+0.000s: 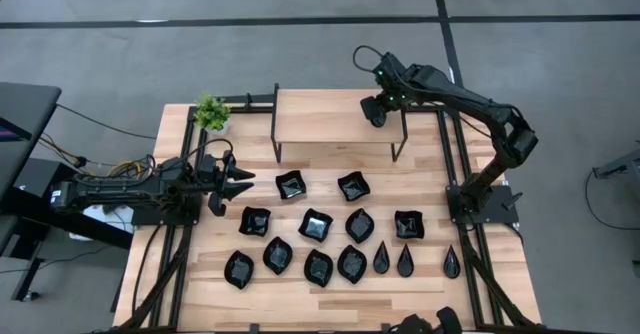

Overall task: Pick & Place Mini shaped plates
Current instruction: Stack the drop shaped plate on top of the other drop shaped plate on the shelf

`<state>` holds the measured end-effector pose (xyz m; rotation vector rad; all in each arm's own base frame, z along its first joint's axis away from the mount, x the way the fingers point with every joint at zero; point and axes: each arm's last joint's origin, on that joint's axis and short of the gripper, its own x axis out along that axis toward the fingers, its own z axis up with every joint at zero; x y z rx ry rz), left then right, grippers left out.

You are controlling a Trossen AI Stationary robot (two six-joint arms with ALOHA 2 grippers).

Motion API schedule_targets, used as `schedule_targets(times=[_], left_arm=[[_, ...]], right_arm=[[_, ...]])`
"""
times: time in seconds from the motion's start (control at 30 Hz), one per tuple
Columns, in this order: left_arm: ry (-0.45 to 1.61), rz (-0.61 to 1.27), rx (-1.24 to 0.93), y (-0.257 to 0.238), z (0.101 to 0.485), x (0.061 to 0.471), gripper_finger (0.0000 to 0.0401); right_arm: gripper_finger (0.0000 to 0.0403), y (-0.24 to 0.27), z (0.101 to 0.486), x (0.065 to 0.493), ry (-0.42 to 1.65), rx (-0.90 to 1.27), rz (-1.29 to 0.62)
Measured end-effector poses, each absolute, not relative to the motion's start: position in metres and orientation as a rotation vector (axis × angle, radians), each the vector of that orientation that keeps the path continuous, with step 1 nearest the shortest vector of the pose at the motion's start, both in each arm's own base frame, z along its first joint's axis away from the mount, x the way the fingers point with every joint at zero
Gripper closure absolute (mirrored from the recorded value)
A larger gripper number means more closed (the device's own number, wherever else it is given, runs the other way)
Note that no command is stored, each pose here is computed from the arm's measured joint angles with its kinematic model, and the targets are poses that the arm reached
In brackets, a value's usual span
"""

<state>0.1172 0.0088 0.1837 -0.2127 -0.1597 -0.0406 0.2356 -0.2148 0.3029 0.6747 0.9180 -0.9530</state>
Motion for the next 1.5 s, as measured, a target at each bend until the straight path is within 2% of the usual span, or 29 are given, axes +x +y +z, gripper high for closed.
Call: schedule_targets(times=[0.27, 0.57, 0.7, 0.9, 1.07, 1.27, 1.5], left_arm=[[-0.163, -0.041, -0.212, 0.009, 0.184, 0.117, 0.0269], [-0.166, -0.041, -0.212, 0.009, 0.184, 0.117, 0.0269], [-0.167, -0.041, -0.212, 0.009, 0.184, 0.117, 0.0269], [-0.166, -0.041, -0.212, 0.009, 0.184, 0.117, 0.0269], [-0.167, -0.039, -0.193, 0.009, 0.184, 0.117, 0.0269], [-0.166, -0.04, -0.193, 0.009, 0.184, 0.117, 0.0269], [-0.167, -0.04, -0.195, 0.009, 0.184, 0.117, 0.0269]], right_arm=[[0.0329, -0.214, 0.303, 0.236, 0.931, 0.666, -0.927], [0.0325, -0.2, 0.333, 0.226, 1.048, 0.671, -0.865], [0.0327, -0.171, 0.359, 0.213, 1.09, 0.665, -0.833], [0.0327, -0.101, 0.384, 0.184, 1.148, 0.771, -0.788], [0.0327, -0.044, 0.394, 0.167, 1.071, 0.866, -0.707], [0.0327, 0.008, 0.374, 0.146, 1.125, 1.054, -0.732], [0.0327, 0.059, 0.324, 0.139, 1.324, 1.2, -0.774]])
